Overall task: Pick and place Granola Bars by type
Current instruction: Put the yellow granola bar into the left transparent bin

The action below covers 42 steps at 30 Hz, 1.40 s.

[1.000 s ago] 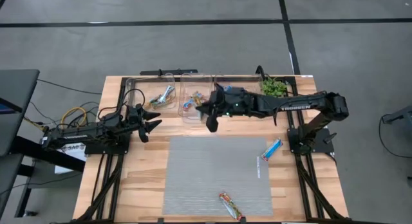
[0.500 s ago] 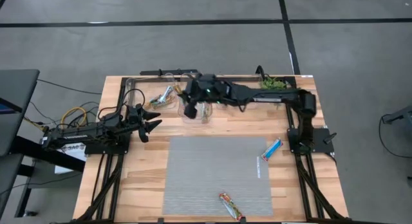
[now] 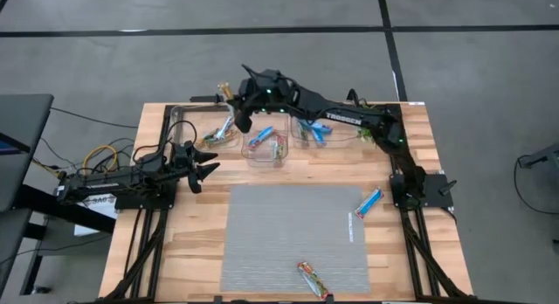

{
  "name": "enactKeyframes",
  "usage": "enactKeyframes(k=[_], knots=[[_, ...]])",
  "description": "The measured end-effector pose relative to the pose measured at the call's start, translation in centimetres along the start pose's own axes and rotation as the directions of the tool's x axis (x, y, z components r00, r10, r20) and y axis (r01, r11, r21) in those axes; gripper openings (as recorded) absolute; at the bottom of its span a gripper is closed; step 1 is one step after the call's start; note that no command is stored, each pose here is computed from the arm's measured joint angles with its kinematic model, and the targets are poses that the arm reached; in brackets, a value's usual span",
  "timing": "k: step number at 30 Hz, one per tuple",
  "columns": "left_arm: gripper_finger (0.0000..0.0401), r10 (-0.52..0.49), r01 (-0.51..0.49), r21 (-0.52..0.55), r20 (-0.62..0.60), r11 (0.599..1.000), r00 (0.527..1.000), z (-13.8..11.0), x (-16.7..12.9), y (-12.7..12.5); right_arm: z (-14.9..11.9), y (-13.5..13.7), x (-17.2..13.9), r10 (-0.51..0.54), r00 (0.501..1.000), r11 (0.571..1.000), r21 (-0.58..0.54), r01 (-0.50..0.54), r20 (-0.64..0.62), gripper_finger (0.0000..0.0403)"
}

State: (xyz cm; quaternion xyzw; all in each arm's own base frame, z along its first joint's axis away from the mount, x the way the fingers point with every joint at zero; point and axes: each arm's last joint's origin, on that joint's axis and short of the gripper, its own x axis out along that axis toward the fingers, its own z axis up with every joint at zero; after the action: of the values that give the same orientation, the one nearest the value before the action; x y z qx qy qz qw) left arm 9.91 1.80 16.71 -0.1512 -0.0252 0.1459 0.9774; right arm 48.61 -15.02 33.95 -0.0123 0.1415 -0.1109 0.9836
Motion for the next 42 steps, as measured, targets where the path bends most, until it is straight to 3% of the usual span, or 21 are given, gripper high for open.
enactKeyframes(k=[5, 10, 13, 24, 28, 31, 34, 37, 39, 42], knots=[[0.0183, 0.0, 0.0, 0.0, 0.0, 1.0, 1.0, 0.0, 0.0, 0.0, -1.0, -1.0, 2.5, 0.045, 0.998, 0.999, 0.02, -0.045, -0.039, 0.0015], [0.0183, 0.0, 0.0, 0.0, 0.0, 1.0, 1.0, 0.0, 0.0, 0.0, -1.8, -1.6, 4.2, 0.108, 0.993, 0.988, 0.111, -0.103, -0.042, 0.0016], [0.0183, 0.0, 0.0, 0.0, 0.0, 1.0, 1.0, 0.0, 0.0, 0.0, -2.4, -2.1, 4.2, 0.143, 0.987, 0.974, 0.19, -0.127, -0.074, 0.0014], [0.0183, 0.003, -0.003, -0.005, 0.001, 1.0, 1.0, 0.0, 0.0, 0.0, -1.6, -1.9, 3.5, 0.164, 0.983, 0.962, 0.234, -0.14, -0.083, 0.0016], [0.0183, 0.006, -0.005, -0.092, 0.009, 0.996, 1.0, 0.1, 0.0, 0.0, -1.4, -1.8, 3.3, 0.167, 0.983, 0.961, 0.235, -0.144, -0.079, 0.0016], [0.0183, 0.008, 0.014, -0.289, 0.075, 0.957, 0.997, 0.7, 0.0, -0.1, -1.5, -1.6, 3.4, 0.17, 0.981, 0.961, 0.237, -0.145, -0.09, 0.0017], [0.0183, 0.049, 0.035, -0.537, 0.141, 0.843, 0.989, 1.2, -0.1, -0.1, -1.4, -1.1, 3.4, 0.178, 0.98, 0.96, 0.234, -0.153, -0.089, 0.0016], [0.0183, 0.137, 0.011, -0.641, 0.18, 0.768, 0.974, 1.4, -0.1, 0.1, -1.4, -0.7, 3.4, 0.186, 0.978, 0.959, 0.232, -0.162, -0.089, 0.0016], [0.0183, 0.14, 0.012, -0.645, 0.184, 0.764, 0.973, 1.6, -0.2, 0.2, -1.4, -0.3, 3.4, 0.193, 0.977, 0.959, 0.23, -0.168, -0.089, 0.0017], [0.0183, 0.126, 0.018, -0.601, 0.197, 0.799, 0.972, 2.2, -0.2, 0.1, -1.3, 0.3, 3.5, 0.218, 0.972, 0.954, 0.229, -0.193, -0.088, 0.0017]])
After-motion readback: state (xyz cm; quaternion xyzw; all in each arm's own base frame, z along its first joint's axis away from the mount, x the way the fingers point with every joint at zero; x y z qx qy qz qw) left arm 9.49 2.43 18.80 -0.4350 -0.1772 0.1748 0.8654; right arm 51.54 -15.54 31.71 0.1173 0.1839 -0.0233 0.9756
